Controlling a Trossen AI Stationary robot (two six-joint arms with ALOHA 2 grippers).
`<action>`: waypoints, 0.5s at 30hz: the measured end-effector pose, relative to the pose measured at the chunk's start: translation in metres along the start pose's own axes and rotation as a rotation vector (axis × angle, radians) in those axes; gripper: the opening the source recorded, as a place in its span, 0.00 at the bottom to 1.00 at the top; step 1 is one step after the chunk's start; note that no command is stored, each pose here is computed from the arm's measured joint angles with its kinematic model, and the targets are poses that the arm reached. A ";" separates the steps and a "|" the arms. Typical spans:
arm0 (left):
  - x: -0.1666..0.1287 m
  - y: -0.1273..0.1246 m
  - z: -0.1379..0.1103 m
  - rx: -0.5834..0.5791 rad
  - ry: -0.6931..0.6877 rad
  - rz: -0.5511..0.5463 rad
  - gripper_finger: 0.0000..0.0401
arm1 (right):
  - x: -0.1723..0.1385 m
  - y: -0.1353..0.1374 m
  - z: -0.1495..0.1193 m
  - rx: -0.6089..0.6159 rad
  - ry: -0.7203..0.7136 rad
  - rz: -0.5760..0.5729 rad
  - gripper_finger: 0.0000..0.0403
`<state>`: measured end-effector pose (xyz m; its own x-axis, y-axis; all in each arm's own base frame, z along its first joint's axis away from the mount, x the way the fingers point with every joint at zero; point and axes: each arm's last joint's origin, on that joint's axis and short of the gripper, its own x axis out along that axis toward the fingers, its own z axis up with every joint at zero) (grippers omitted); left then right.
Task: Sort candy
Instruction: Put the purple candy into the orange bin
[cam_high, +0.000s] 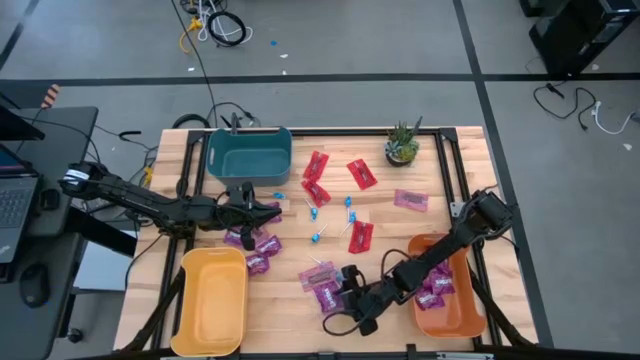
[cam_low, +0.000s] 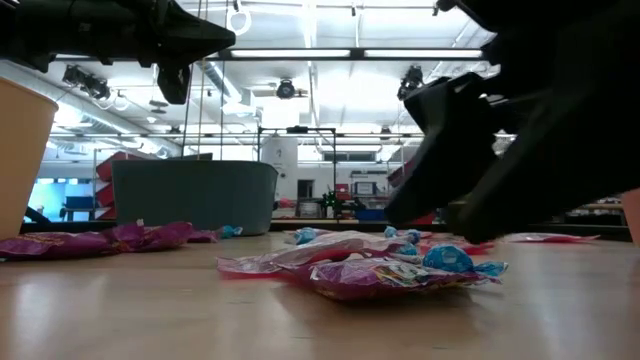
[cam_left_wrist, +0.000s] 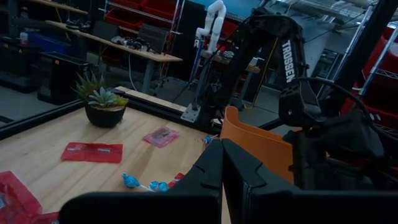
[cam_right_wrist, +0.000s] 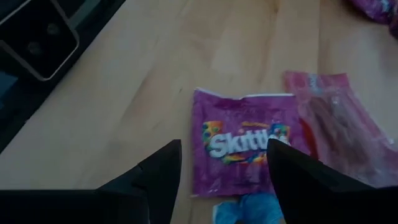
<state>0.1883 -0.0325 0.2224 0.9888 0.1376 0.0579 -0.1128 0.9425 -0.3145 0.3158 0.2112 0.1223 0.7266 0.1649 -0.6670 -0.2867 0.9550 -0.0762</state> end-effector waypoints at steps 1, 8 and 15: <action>0.000 0.000 0.000 0.000 0.000 -0.001 0.01 | 0.000 0.001 0.000 0.005 0.001 0.003 0.55; 0.000 0.000 0.000 0.004 0.001 -0.001 0.01 | -0.001 0.003 -0.001 0.008 0.002 -0.018 0.53; 0.000 0.000 0.000 0.007 0.001 -0.001 0.01 | 0.001 -0.004 -0.001 -0.014 0.014 -0.035 0.53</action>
<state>0.1883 -0.0325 0.2224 0.9890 0.1365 0.0576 -0.1125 0.9448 -0.3078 0.3169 0.2073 0.1210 0.7274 0.1280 -0.6742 -0.2700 0.9566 -0.1097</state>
